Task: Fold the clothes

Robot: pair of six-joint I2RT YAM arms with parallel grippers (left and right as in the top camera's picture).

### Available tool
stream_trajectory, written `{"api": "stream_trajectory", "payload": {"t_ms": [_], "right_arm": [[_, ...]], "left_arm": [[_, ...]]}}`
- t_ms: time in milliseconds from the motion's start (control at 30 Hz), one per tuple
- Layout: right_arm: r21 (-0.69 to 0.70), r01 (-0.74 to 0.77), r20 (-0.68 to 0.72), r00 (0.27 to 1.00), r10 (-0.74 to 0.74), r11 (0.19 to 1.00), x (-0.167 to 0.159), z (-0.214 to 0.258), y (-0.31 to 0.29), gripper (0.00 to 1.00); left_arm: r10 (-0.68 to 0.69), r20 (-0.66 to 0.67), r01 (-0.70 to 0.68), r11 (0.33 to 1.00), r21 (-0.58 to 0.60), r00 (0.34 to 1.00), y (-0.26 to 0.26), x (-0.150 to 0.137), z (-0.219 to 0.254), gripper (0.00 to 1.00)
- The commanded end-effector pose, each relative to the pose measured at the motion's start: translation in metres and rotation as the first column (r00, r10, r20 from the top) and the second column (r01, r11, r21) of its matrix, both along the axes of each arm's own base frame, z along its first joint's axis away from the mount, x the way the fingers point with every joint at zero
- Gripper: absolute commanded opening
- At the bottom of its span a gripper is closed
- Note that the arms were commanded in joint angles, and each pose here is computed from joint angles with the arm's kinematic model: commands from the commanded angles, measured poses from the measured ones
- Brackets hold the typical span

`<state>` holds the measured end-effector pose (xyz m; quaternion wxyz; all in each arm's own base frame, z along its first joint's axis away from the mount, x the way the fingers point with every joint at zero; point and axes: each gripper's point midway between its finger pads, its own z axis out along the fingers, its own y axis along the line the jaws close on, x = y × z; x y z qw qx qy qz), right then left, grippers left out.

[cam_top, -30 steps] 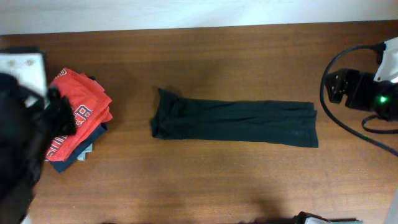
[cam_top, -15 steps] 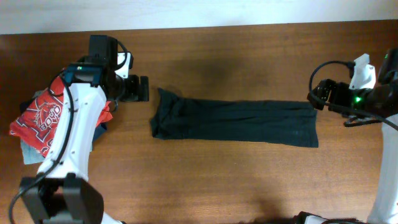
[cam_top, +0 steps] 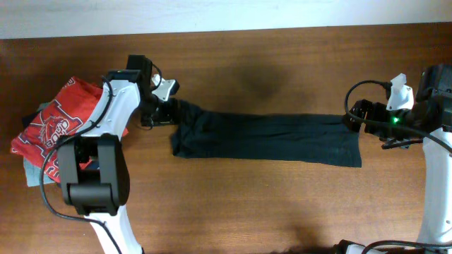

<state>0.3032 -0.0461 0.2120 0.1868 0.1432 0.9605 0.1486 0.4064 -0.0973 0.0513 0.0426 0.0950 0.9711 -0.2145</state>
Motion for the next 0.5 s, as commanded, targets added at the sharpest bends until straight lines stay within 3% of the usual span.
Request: {"api": "stream_trajectory", "payload": {"t_ms": [0,67,333,467], "right_arm": [[-0.003,0.012,0.001,1.0,-0.012,1.0,-0.001,0.0,-0.002,0.99],[-0.003,0.011,0.001,1.0,-0.011,1.0,-0.001,0.0,-0.001,0.99],[-0.003,0.012,0.003,1.0,-0.012,1.0,0.0,0.0,-0.002,0.99],[0.0,0.01,0.005,1.0,-0.01,1.0,0.0,0.0,-0.001,0.99]], "left_arm": [[-0.054,-0.001,0.054,0.996,-0.075,0.999,0.002,0.001,-0.012,0.99],[-0.057,-0.038,0.051,0.987,-0.151,0.998,0.001,-0.003,-0.022,0.99],[-0.052,-0.122,0.03,0.985,-0.17,0.991,0.001,-0.012,-0.05,0.99],[-0.058,-0.161,0.017,0.969,-0.247,0.985,-0.013,-0.017,-0.055,0.99]]}}
